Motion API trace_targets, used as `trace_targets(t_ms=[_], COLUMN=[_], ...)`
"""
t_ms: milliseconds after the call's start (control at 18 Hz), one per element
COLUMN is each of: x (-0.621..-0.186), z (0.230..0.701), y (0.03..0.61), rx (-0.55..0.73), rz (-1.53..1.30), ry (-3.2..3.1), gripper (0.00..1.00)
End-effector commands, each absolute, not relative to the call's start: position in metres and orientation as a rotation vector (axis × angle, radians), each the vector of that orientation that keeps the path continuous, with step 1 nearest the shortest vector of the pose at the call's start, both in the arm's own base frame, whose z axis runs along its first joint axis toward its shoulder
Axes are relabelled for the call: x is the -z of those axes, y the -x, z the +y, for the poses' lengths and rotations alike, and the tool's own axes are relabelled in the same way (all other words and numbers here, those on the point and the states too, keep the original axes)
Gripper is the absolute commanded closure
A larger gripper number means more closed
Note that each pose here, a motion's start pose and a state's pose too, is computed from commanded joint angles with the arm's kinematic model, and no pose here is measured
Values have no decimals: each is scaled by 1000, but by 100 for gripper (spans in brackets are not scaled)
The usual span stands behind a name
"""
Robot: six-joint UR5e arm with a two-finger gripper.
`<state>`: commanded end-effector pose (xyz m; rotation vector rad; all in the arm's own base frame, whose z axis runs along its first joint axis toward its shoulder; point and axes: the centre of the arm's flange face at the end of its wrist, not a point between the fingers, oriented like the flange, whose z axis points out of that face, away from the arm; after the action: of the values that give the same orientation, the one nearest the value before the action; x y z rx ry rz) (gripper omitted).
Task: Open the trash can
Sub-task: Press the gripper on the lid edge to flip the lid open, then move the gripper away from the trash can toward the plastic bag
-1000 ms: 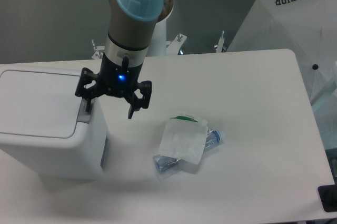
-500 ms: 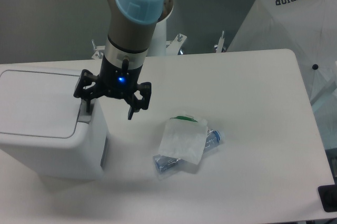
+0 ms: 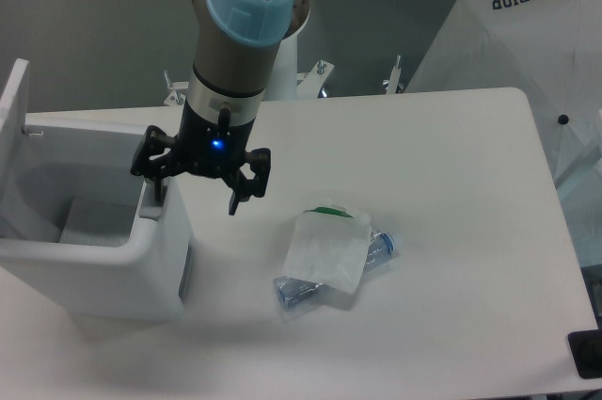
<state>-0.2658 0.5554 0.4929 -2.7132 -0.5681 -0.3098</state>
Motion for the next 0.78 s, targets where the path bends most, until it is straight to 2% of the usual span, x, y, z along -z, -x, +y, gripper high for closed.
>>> trace_targets(t_ms=[167,278,556,778], x=[-515,-523,-510,-480], z=[557,558,545,532], y=[272,280,328,358], rx=[254,174,-168,-201], rz=[-536,-519,-547,-482], ry=[2675,2633,2661,2743], gripper=[0,0,0,0])
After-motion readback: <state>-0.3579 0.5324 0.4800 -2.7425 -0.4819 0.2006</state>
